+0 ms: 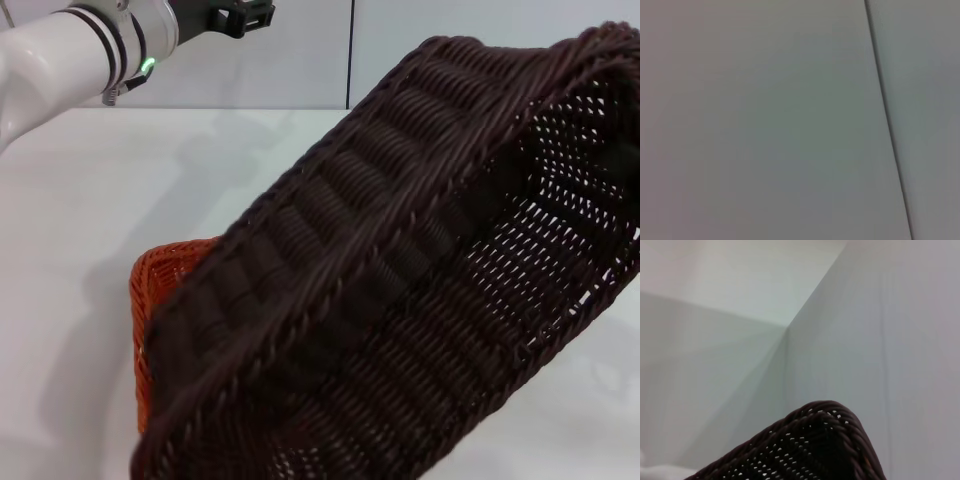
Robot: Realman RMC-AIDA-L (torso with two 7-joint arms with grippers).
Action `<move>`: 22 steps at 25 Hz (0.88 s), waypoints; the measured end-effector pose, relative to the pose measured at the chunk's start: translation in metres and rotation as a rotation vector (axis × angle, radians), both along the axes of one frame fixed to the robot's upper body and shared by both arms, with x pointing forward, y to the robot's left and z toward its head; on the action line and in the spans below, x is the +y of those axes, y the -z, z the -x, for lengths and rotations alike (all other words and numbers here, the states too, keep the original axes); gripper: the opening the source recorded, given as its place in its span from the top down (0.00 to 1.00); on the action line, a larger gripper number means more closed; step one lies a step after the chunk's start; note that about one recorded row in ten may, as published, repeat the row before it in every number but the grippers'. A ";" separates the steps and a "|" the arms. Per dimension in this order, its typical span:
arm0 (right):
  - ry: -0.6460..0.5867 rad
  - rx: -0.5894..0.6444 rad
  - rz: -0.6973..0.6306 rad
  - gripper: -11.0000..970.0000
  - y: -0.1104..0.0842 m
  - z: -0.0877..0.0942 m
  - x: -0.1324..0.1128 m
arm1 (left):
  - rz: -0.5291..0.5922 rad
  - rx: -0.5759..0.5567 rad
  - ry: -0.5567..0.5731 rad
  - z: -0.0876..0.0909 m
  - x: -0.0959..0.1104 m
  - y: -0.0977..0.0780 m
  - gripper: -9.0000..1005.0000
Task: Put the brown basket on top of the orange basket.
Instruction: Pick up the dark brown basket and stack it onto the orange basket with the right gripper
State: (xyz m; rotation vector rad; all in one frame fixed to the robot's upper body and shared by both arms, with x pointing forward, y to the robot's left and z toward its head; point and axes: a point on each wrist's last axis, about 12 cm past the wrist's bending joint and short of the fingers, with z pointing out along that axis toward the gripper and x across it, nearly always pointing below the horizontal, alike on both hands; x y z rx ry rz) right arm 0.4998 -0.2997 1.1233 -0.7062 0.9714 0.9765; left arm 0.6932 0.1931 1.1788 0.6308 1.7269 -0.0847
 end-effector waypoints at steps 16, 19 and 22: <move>0.164 0.043 -0.189 0.82 0.042 0.043 0.032 | -0.064 -0.020 0.036 -0.001 -0.005 0.000 0.16; 0.181 0.070 -0.205 0.82 0.049 0.050 0.036 | -0.076 -0.024 0.039 -0.001 -0.005 0.000 0.16; 0.190 0.091 -0.205 0.82 0.052 0.053 0.037 | -0.078 -0.023 0.040 -0.001 -0.005 0.000 0.16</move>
